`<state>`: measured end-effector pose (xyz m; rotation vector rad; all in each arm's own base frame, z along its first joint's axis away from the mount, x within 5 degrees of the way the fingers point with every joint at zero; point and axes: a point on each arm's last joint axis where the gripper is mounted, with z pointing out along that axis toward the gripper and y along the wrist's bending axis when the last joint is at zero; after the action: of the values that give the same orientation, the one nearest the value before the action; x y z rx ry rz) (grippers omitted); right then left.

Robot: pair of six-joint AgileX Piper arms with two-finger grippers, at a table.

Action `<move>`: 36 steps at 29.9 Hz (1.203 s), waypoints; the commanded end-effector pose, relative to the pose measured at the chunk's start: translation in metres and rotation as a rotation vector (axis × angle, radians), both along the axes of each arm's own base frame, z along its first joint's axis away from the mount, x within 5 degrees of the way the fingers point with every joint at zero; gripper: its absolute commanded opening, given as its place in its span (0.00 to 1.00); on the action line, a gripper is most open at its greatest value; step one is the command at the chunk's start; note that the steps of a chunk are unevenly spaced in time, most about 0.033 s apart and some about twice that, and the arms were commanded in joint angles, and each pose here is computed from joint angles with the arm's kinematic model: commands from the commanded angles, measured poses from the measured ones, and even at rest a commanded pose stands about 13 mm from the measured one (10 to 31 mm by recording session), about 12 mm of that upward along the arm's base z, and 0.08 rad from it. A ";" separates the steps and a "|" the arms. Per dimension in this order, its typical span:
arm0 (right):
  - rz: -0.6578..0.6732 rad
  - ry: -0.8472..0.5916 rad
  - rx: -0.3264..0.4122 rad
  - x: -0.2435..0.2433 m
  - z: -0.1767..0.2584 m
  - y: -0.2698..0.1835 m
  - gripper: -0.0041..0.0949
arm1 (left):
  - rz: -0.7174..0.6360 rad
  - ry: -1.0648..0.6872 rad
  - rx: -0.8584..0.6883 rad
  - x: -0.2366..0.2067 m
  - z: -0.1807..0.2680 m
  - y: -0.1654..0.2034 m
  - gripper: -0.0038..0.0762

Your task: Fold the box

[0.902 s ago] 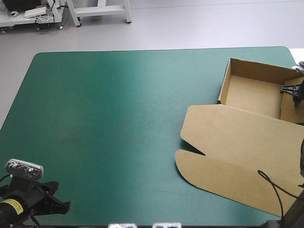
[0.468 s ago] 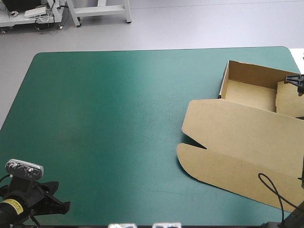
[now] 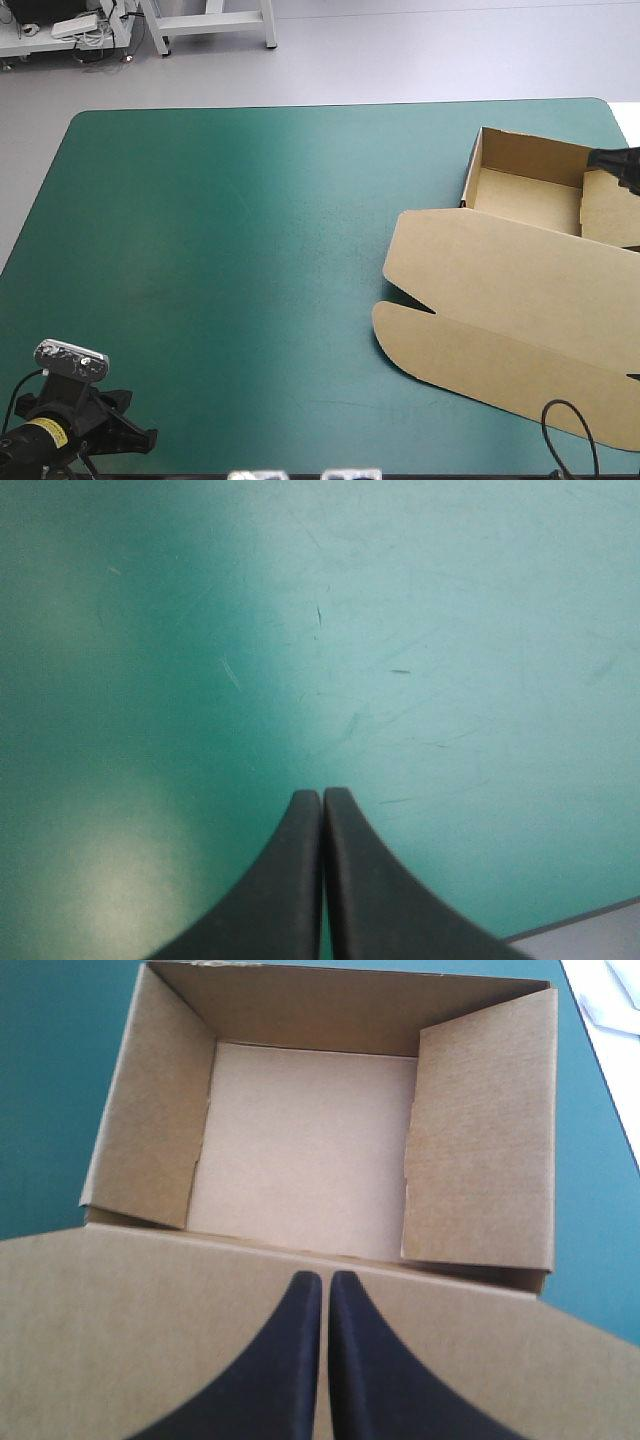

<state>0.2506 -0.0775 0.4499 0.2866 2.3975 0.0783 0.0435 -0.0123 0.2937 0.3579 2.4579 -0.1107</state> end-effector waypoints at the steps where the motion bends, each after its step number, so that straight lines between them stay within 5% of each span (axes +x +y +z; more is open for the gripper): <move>1: 0.047 -0.088 -0.003 -0.042 0.012 0.024 0.03 | -0.041 -0.088 -0.003 0.007 0.008 -0.003 0.04; 14: 0.273 -0.131 -0.035 -0.133 -0.060 0.083 0.03 | -0.070 -0.116 0.007 0.006 -0.019 -0.003 0.04; 25: 0.288 -0.107 -0.050 -0.166 -0.132 0.088 0.03 | -0.061 -0.279 -0.049 -0.022 -0.020 0.004 0.04; 36: 0.282 -0.174 -0.071 -0.194 -0.154 0.091 0.03 | -0.060 -0.293 -0.052 -0.024 -0.020 0.005 0.04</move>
<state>0.0575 0.0133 0.2877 -0.0907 2.3409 0.1493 0.0166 -0.0060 0.2632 0.4120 2.2150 -0.1167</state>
